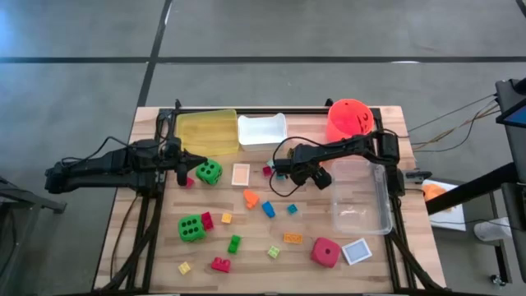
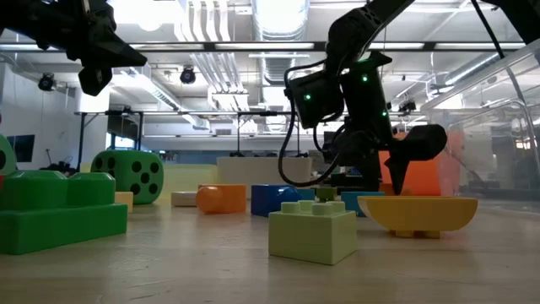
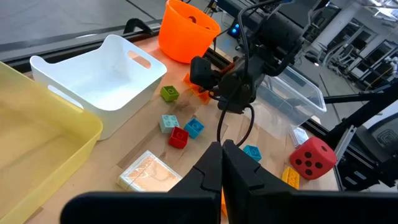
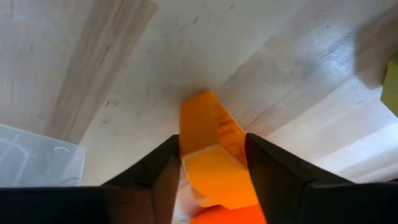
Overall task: Pick & Place Toys
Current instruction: Put the orange game piece into the transparent bin
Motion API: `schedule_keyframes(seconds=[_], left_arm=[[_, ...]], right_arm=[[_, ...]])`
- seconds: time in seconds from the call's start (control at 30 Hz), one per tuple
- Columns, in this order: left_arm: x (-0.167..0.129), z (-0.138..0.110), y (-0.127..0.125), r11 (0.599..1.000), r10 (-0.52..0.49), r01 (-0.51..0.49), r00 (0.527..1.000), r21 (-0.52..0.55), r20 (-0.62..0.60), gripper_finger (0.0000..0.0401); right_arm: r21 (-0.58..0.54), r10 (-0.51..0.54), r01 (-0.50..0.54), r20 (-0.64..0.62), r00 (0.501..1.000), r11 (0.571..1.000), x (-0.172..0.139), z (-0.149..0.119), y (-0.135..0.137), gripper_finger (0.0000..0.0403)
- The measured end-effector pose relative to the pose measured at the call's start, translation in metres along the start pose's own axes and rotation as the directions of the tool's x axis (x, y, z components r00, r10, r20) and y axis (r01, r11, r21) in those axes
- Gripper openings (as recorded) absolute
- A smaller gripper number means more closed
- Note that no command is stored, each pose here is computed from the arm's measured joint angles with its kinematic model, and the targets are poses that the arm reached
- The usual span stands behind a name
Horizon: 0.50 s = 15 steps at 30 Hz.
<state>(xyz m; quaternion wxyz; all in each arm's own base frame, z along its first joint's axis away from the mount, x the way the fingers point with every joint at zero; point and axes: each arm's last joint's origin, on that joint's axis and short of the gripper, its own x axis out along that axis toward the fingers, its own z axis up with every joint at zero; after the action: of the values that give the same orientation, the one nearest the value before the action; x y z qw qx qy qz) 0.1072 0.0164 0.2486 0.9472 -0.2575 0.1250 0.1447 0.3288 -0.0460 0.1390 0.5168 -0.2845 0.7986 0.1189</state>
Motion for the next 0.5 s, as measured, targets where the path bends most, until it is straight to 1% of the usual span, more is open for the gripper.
schedule_keyframes(seconds=[0.13,0.23,0.43,0.5], left_arm=[[0.0,0.0,0.0,1.0,0.0,0.0,1.0,-0.003,0.0,0.0],[-0.0001,0.0002,-0.0001,1.0,-0.001,0.001,1.0,-0.003,0.001,0.0],[-0.0001,0.0002,-0.0001,1.0,0.0,0.0,1.0,-0.003,0.001,0.0],[-0.0001,0.0002,-0.0001,1.0,-0.001,0.001,1.0,-0.002,0.001,0.0]], right_arm=[[-0.007,0.0,0.0,0.001,1.0,1.0,-0.0004,0.0001,-0.0001,0.0098],[-0.012,-0.001,0.001,-0.002,1.0,1.0,-0.0006,0.0,0.0,0.0061],[-0.011,0.001,-0.001,0.0,1.0,1.0,-0.0007,0.0,-0.0002,0.0013],[-0.003,0.002,-0.002,0.0,1.0,1.0,-0.0009,-0.0001,-0.0001,0.0011]])
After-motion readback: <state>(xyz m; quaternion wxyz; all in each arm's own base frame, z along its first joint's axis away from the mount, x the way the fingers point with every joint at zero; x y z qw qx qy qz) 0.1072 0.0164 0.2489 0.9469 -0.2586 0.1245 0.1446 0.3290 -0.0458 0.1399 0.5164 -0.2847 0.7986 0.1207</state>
